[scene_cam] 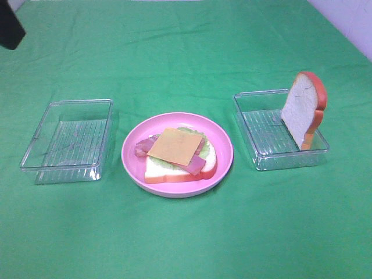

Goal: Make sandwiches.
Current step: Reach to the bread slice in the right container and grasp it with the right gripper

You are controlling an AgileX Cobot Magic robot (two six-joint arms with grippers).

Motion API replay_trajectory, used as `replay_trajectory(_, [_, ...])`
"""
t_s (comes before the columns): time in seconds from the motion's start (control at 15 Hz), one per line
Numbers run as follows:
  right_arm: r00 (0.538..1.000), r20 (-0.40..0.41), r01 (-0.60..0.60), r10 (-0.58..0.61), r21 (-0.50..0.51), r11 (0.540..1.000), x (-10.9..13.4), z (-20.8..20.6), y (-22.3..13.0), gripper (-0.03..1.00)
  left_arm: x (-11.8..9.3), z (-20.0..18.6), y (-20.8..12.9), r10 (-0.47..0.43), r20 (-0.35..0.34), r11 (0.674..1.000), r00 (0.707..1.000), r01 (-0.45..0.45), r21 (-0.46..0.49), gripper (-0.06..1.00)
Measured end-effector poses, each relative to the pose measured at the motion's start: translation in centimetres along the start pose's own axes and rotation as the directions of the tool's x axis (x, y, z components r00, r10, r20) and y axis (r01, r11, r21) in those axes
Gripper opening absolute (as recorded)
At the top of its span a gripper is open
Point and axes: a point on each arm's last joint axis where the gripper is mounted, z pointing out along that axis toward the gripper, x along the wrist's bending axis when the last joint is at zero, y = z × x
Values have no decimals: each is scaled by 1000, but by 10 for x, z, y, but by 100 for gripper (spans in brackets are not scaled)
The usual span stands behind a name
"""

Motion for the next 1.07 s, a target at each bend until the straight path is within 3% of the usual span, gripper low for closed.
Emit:
replay_trajectory(0.27, [1000,0,0,0,0,1000,0,0,0,74,2,-27,-81,3,1,999,1000,-3,-48,80])
replay_trajectory(0.4, [1000,0,0,0,0,1000,0,0,0,74,3,-28,-109,7,2,997,1000,-7,-77,80])
replay_trajectory(0.6, [1000,0,0,0,0,1000,0,0,0,74,6,-23,-179,53,-4,985,999,-53,-164,80])
replay_trajectory(1.07, [1000,1,0,0,-5,1000,0,0,0,74,8,-24,-245,92,-22,917,996,-93,-388,80])
